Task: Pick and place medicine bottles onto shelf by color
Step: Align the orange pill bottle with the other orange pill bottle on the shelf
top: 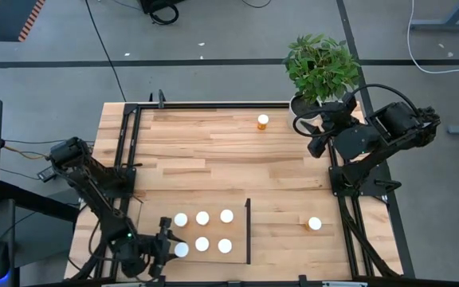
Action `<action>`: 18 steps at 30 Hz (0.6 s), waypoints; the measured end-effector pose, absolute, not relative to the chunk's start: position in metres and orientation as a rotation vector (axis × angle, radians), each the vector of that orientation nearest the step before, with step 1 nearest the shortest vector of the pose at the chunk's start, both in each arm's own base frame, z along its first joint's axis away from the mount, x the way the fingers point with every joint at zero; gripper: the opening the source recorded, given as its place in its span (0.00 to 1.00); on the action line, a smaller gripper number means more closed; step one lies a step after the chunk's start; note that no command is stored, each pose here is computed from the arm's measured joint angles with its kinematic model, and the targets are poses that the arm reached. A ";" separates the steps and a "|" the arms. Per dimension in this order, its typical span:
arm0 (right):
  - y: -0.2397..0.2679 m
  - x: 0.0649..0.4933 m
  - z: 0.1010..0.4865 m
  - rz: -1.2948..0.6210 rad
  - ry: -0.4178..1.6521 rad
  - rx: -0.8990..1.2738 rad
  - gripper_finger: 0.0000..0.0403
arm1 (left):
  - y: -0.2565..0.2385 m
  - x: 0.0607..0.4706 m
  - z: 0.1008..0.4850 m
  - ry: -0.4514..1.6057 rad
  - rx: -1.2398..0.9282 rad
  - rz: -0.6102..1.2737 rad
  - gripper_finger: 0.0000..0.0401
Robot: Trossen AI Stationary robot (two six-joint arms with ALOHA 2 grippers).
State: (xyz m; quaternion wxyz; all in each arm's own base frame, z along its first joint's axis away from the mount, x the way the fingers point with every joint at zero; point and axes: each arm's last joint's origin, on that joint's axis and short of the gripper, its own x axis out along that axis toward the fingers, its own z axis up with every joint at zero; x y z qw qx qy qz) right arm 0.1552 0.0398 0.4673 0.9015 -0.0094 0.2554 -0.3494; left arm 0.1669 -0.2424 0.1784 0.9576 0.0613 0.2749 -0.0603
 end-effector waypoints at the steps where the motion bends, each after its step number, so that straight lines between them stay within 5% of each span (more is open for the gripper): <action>1: 0.040 0.155 0.467 -0.718 0.531 -0.013 0.58 | -0.241 0.169 0.177 0.584 0.122 -0.138 0.48; 18: 0.042 0.156 0.466 -0.657 0.570 0.050 0.58 | -0.232 0.176 0.173 0.678 0.072 -0.135 0.56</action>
